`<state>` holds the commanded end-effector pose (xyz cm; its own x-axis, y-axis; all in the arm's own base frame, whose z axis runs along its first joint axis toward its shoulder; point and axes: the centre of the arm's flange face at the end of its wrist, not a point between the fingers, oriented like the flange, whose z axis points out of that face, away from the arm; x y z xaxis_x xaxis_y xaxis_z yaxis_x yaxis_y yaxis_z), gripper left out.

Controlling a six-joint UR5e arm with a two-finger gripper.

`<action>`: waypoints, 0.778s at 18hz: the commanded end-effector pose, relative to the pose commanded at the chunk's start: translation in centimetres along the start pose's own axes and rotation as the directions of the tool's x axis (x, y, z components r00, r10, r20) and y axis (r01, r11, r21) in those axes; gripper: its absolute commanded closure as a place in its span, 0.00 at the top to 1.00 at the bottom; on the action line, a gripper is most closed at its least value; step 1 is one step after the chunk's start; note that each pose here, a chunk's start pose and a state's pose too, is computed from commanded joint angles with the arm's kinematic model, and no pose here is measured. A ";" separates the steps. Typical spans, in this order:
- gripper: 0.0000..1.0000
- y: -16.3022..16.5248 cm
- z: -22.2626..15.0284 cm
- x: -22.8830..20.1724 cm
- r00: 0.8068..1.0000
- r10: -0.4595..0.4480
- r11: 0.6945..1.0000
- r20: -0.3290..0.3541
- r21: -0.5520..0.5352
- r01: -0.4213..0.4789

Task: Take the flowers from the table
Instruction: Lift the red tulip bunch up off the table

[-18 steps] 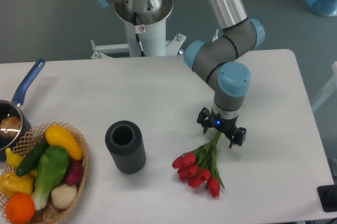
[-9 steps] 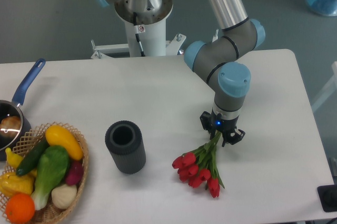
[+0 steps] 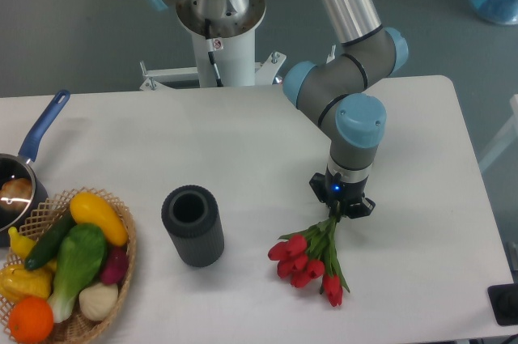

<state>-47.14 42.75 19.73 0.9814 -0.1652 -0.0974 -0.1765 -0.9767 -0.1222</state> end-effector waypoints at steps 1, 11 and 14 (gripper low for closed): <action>0.10 0.0 0.0 0.0 1.000 0.000 1.000 0.000 0.001 0.000; 0.11 -1.7 -5.9 -4.9 0.992 -0.113 0.973 0.057 0.209 0.099; 0.11 -2.8 -9.4 -6.4 0.984 -0.159 0.950 0.086 0.286 0.128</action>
<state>-52.22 45.27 29.97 0.9869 0.0044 -0.1613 -0.0631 -0.9095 -0.4110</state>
